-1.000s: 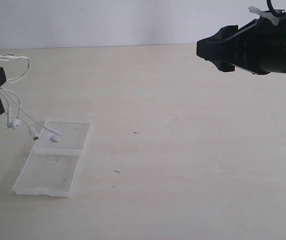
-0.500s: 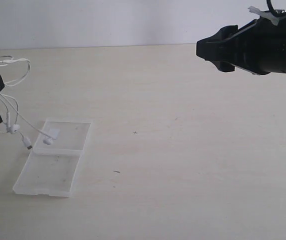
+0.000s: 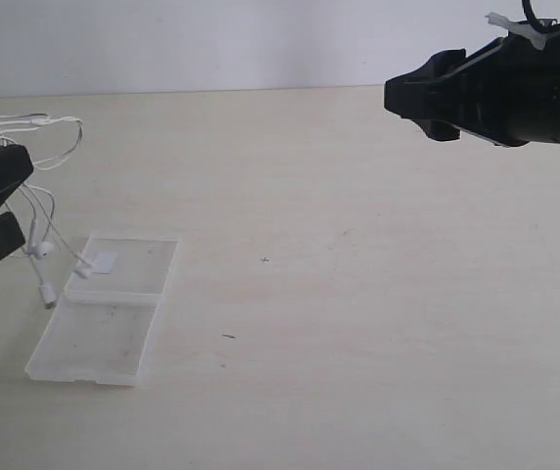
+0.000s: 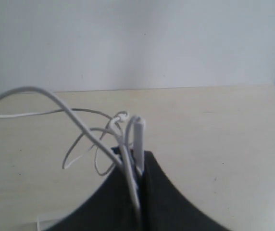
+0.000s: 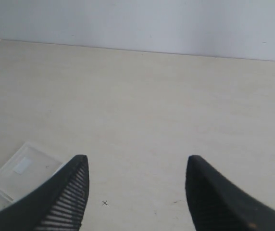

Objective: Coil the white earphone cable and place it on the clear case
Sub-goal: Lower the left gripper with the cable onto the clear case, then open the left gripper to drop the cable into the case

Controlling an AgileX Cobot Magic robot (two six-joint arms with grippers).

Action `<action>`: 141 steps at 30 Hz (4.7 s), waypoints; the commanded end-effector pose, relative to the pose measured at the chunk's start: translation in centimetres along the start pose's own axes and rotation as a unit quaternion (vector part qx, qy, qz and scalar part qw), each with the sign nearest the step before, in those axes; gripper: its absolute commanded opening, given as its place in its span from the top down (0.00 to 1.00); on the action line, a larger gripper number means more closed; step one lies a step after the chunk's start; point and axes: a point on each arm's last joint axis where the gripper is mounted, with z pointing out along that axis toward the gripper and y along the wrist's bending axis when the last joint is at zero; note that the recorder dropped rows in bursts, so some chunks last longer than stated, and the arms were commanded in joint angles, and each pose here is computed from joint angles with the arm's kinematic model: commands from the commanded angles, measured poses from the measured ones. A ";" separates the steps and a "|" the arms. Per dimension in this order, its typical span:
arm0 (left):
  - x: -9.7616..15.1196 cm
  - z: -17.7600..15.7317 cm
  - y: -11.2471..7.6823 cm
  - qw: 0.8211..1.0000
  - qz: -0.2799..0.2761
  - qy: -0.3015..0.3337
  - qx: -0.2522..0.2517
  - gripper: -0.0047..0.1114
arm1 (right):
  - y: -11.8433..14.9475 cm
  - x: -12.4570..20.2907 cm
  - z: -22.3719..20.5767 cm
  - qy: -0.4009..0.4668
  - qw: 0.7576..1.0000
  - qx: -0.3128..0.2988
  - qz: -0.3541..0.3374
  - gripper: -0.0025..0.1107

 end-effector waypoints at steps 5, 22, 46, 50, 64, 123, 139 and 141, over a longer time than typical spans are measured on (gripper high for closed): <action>2.2 2.7 0.3 0.999 -0.022 0.030 -0.001 0.96 | -0.1 0.1 -0.1 0.000 1.000 0.003 -0.001 0.48; 6.1 5.2 0.8 0.993 -0.032 0.110 -0.007 0.96 | -0.1 0.1 -0.1 0.000 1.000 0.003 -0.001 0.48; 10.6 10.1 1.5 0.952 -0.029 0.303 -0.045 0.96 | -0.1 0.1 -0.1 0.000 1.000 0.003 -0.001 0.48; 11.6 10.4 1.7 0.945 -0.031 0.321 -0.050 0.96 | -0.2 0.1 -0.1 -0.001 1.000 0.007 -0.001 0.48; 11.1 10.2 1.6 0.946 -0.032 0.317 -0.051 0.57 | -0.2 0.1 -0.1 -0.001 1.000 0.007 -0.001 0.48; 5.3 7.8 3.7 0.961 -0.047 0.256 -0.098 0.21 | -0.2 0.1 -0.1 -0.001 1.000 0.007 -0.001 0.48; 4.5 7.6 1.6 0.965 -0.018 0.254 -0.060 0.21 | -0.1 0.1 -0.1 0.001 1.000 0.002 -0.001 0.48; 4.5 7.6 1.2 0.966 -0.009 0.254 -0.049 0.22 | -0.1 0.1 -0.1 0.001 1.000 0.002 -0.001 0.48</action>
